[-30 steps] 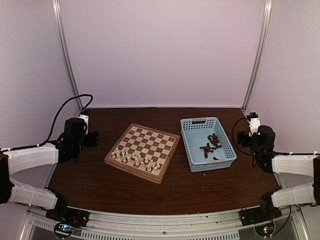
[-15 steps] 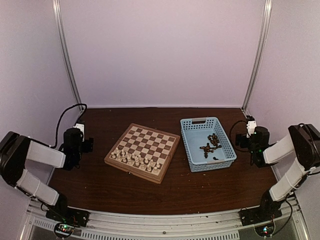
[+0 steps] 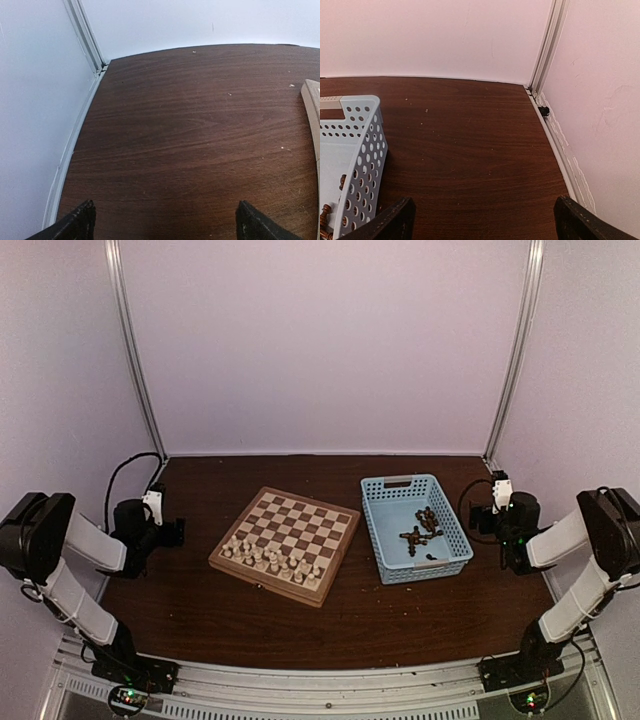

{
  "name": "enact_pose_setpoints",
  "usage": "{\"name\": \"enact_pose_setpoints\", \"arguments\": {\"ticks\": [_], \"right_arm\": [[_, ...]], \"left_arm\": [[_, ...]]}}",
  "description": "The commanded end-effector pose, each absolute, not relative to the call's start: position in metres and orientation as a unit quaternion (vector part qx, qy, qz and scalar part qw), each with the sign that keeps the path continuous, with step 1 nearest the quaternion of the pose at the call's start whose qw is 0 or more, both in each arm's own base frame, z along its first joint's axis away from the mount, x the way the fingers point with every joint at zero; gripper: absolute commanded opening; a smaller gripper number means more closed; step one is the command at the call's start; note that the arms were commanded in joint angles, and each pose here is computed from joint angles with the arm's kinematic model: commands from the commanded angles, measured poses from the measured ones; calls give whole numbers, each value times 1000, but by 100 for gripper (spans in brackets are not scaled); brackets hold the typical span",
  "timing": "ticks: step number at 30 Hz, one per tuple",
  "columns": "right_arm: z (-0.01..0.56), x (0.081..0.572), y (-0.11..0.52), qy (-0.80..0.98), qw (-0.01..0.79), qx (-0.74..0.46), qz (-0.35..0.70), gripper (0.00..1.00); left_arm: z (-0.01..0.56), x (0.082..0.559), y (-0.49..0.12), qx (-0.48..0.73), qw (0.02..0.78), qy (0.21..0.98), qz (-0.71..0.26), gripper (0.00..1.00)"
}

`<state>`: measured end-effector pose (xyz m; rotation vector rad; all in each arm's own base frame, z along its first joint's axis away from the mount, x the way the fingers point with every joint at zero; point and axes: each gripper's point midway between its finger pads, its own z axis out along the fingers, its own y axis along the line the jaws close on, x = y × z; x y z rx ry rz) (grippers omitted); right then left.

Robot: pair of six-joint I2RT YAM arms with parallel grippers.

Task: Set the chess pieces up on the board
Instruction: Reset both arms

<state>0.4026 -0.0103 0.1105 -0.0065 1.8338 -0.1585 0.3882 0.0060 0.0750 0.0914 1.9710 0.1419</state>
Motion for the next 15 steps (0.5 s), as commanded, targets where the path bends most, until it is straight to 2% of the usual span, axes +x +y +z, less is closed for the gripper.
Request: {"name": "enact_pose_setpoints", "arguments": {"ticks": [1,15], "right_arm": [[122,407,-8,780,622,-4,-64,100],[124,402,-6,773,629,-3,-84,100]], "left_arm": [[88,394,-6,53,578,814,31,98],[88,395,-6,53,577,815,30,98]]}}
